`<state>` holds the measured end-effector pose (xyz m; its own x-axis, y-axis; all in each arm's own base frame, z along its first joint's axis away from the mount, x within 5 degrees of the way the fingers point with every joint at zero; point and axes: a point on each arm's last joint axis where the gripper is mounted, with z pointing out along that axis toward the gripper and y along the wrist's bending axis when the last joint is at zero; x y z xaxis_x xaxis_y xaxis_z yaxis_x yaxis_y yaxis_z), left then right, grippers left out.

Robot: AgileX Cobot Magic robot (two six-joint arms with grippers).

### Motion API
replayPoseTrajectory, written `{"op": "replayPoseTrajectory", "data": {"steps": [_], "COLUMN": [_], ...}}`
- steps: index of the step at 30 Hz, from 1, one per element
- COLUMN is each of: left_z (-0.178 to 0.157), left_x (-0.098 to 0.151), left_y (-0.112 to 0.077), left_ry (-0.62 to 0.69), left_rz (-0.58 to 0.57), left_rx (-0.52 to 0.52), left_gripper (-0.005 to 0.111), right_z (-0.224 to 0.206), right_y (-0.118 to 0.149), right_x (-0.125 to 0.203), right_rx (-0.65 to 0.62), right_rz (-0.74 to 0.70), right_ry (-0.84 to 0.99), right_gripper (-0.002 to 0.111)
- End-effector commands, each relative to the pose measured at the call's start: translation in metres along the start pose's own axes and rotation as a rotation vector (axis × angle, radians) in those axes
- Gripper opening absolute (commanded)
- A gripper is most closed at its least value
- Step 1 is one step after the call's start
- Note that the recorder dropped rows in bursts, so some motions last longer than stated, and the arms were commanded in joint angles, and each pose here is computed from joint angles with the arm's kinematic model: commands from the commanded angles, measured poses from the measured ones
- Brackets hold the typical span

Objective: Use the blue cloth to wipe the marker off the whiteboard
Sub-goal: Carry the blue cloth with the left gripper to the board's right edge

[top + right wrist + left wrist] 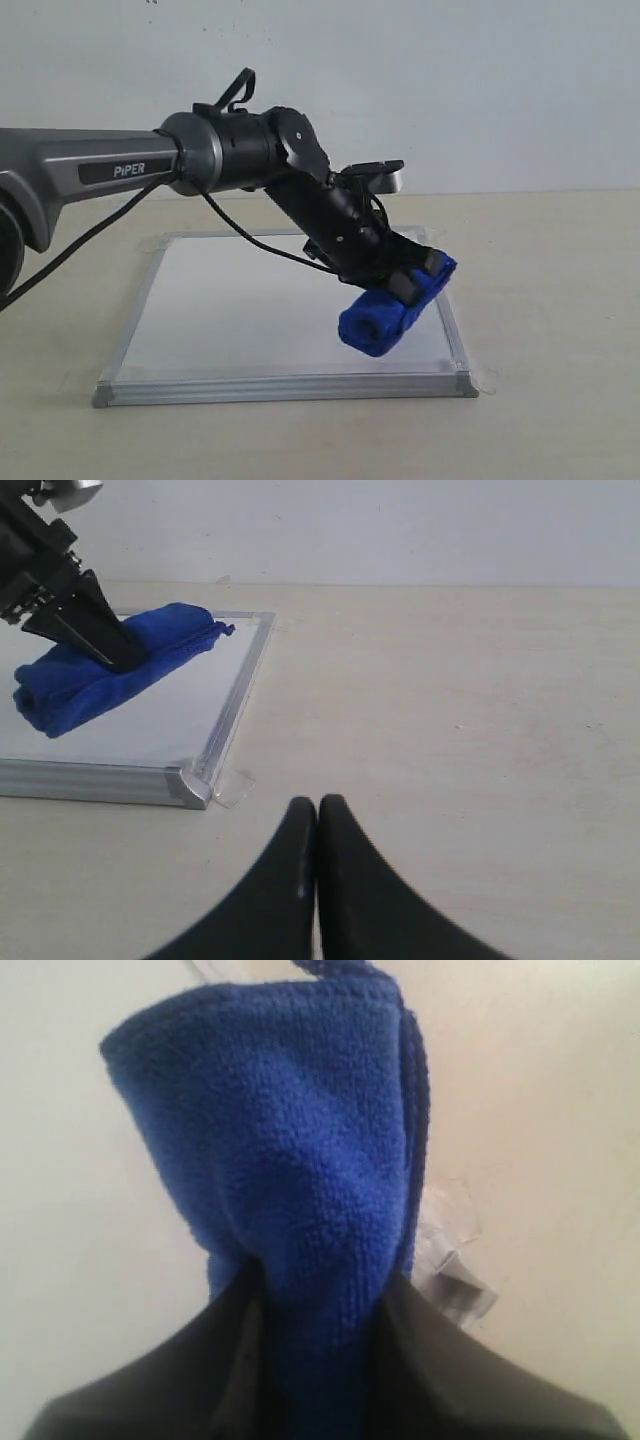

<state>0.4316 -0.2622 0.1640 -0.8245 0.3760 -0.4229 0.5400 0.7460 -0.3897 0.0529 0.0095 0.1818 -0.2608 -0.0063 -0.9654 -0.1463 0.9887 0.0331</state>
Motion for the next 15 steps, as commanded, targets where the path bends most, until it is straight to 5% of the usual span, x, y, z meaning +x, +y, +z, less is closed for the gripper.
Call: {"op": "replayPoseTrajectory", "data": {"steps": [1, 7, 15], "left_z": [0.013, 0.027, 0.023], "left_x": [0.000, -0.013, -0.027], "left_y": [-0.031, -0.076, -0.067], "left_ry": [-0.101, -0.320, -0.497], "left_rz": [-0.036, -0.127, -0.449], "left_rx": [0.085, 0.131, 0.169], "left_gripper": [0.004, 0.004, 0.004], "right_z": [0.000, 0.000, 0.000], "right_y": [0.000, 0.000, 0.000], "right_x": [-0.001, -0.001, -0.001], "right_rx": [0.002, 0.002, 0.002], "right_rz": [0.000, 0.000, 0.000], "right_ry": [-0.017, -0.017, -0.017], "right_gripper": [0.000, 0.000, 0.000]}}
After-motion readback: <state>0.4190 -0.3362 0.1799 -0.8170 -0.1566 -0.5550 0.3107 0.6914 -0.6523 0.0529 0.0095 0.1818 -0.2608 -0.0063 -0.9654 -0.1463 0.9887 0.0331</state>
